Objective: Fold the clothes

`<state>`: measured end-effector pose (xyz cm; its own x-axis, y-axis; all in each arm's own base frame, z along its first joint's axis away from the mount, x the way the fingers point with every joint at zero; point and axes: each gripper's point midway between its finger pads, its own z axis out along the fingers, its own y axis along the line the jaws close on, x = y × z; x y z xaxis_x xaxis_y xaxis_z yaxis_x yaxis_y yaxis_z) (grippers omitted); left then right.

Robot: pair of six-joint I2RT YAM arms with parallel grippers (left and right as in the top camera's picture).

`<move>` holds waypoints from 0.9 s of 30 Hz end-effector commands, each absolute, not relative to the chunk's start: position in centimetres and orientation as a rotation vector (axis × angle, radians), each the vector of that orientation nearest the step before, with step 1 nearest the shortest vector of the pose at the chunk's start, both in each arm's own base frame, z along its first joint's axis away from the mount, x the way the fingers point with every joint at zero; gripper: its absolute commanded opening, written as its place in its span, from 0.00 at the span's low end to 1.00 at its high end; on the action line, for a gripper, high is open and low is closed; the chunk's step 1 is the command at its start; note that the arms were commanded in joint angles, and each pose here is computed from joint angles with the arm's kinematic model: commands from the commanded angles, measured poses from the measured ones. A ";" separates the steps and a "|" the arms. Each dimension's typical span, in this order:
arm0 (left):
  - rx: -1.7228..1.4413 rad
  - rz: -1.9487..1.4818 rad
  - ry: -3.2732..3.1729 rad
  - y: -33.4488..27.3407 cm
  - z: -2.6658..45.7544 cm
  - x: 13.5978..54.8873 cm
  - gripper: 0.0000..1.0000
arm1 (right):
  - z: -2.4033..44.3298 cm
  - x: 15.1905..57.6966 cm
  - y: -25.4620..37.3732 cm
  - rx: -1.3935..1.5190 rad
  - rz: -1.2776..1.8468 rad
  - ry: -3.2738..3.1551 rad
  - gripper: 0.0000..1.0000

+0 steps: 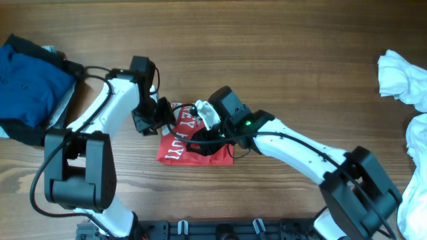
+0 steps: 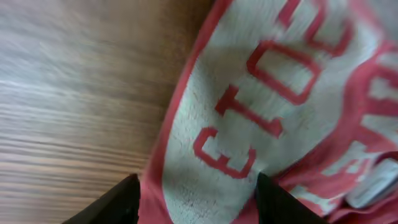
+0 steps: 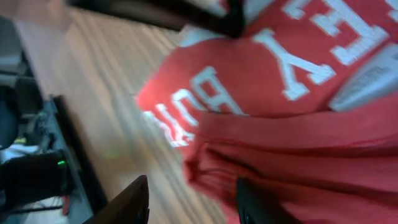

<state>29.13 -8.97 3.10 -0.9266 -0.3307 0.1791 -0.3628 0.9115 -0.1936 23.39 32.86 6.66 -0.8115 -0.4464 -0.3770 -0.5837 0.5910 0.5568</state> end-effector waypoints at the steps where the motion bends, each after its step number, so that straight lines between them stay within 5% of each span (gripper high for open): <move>1: 0.462 0.385 -2.926 -10.4 1.4 28.0 0.60 | 3.5 24.2 31.7 -0.749 0.888 2.747 0.46; 5: 0.433 0.313 -2.963 -9.9 -0.6 27.2 0.60 | 0.7 23.9 27.6 -0.555 0.604 2.947 0.34; 11: 0.435 0.176 -2.955 -8.2 -1.6 25.8 0.59 | -0.7 23.7 19.1 -0.113 0.093 3.132 0.33; 18: 0.447 0.065 -2.919 -7.0 -1.5 24.5 0.56 | 3.1 24.8 19.7 -0.130 0.218 3.046 0.37; 23: 0.449 0.075 -2.934 -7.1 -1.6 24.9 0.57 | 11.9 23.8 27.5 -0.601 0.831 2.711 0.37; 27: 0.449 0.076 -2.936 -7.1 -1.6 25.0 0.57 | 10.4 21.2 29.5 -0.799 0.814 2.717 0.37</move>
<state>26.81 -9.52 0.31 -0.9436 -0.2882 0.1627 -0.3146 0.9339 -0.1698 23.40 27.54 11.19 -0.8874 -0.3177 -0.3340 -0.4453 0.7782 0.4429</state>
